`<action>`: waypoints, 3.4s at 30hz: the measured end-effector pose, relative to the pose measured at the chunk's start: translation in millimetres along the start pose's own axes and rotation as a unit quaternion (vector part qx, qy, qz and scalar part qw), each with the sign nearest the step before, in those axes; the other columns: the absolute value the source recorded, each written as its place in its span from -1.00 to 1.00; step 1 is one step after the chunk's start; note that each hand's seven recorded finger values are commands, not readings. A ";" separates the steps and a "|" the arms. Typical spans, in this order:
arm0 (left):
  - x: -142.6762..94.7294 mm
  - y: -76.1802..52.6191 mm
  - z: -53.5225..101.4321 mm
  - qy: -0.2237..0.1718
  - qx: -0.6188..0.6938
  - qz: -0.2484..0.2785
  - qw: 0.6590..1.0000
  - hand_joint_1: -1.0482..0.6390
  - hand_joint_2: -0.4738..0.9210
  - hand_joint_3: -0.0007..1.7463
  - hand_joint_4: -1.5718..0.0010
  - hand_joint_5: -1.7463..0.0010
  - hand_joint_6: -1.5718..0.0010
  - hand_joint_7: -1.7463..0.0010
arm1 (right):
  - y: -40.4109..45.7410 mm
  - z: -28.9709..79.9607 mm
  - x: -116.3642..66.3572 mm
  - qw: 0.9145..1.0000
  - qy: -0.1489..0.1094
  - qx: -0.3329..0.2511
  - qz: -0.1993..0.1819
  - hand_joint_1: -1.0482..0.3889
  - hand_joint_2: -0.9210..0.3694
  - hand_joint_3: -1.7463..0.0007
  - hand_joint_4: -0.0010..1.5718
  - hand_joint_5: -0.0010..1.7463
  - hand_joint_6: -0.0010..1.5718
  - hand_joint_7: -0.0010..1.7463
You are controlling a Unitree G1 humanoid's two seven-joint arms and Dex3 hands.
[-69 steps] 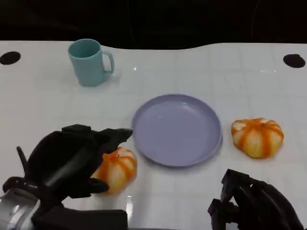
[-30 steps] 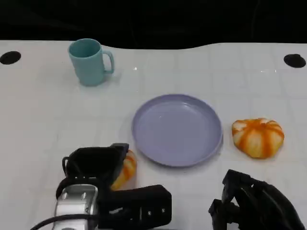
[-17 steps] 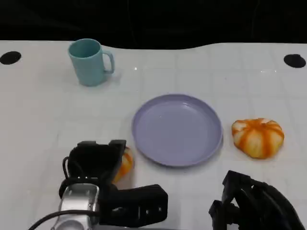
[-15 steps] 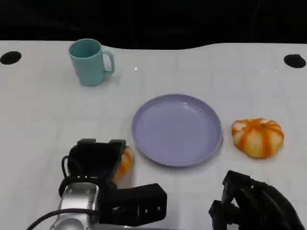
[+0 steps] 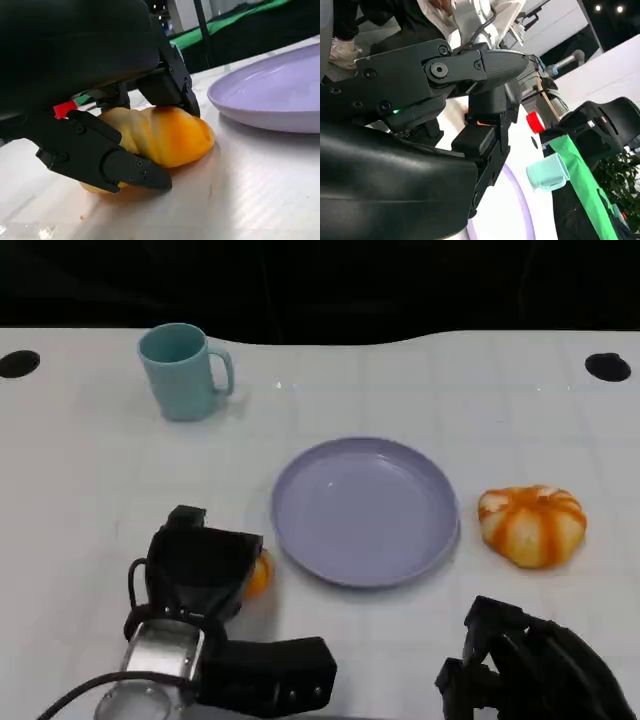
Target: Grasp the bread from the table and place it into the plate.
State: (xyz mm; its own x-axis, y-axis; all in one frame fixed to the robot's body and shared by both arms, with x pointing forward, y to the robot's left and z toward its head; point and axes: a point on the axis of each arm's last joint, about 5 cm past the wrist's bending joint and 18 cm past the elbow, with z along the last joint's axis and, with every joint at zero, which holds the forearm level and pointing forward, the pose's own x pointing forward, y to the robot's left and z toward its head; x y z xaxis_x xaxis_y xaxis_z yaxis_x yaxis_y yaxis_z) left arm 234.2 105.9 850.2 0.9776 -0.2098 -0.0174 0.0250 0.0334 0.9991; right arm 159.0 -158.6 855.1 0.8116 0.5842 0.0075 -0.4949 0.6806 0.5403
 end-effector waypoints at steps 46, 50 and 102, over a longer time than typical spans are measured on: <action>20.9 50.8 -15.9 -0.066 -0.188 0.259 0.945 0.02 0.00 0.61 -0.28 -1.00 0.04 -1.00 | 0.6 1.3 -2.2 1.000 0.001 0.006 -0.002 -0.56 -1.00 0.74 0.12 0.87 0.00 0.62; 27.8 54.8 -8.1 -0.091 -0.199 0.248 0.944 -0.01 0.03 0.56 -0.27 -1.00 0.05 -1.00 | 0.3 1.1 -3.0 1.000 0.003 0.007 -0.003 -0.57 -1.00 0.76 0.12 0.86 0.00 0.62; 77.7 72.3 56.5 -0.215 -0.057 -0.096 0.970 -0.97 1.00 -0.50 0.71 0.89 0.94 0.99 | 4.0 -0.5 -3.6 1.000 0.006 0.008 0.000 -0.55 -1.00 0.76 0.14 0.83 0.01 0.61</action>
State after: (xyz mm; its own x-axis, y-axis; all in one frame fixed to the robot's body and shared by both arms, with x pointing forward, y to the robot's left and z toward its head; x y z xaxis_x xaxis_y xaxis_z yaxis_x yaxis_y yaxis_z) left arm 300.2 36.9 923.2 0.7761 -0.6099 -0.1602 0.2440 0.0561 0.9682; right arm 154.0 -157.8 856.9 0.8081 0.5891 -0.0024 -0.4896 0.6739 0.5533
